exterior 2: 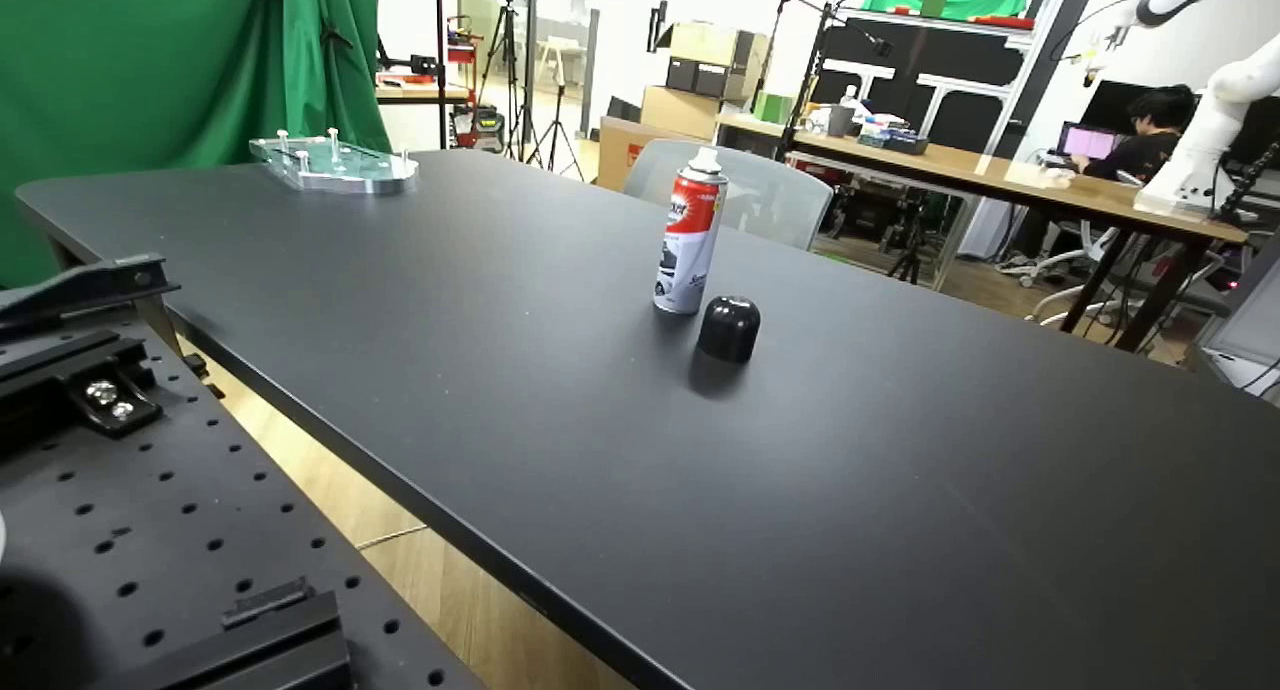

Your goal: Put the top back on the bottle on the table

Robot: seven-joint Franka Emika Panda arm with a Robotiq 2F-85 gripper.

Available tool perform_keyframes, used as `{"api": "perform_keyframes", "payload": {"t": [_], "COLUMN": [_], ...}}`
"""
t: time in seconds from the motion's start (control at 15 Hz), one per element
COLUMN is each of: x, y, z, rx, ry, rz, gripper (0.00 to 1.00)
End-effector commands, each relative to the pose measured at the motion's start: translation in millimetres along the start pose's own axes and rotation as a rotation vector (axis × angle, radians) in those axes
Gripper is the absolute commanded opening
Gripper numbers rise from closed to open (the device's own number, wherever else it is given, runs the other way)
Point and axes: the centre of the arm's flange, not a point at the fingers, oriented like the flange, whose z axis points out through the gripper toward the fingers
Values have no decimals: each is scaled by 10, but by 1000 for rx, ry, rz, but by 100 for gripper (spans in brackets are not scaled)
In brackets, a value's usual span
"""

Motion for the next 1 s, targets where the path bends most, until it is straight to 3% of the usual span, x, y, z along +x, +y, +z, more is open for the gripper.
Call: {"api": "perform_keyframes", "payload": {"t": [0.0, 0.47, 0.67, 0.93], "x": [0, 82, 301, 653], "y": [0, 58, 158, 217], "z": [0, 99, 360, 779], "rx": [0, -5, 3, -45], "ry": [0, 9, 16, 68], "rz": [0, -10, -25, -70], "gripper": [100, 100, 100, 100]}}
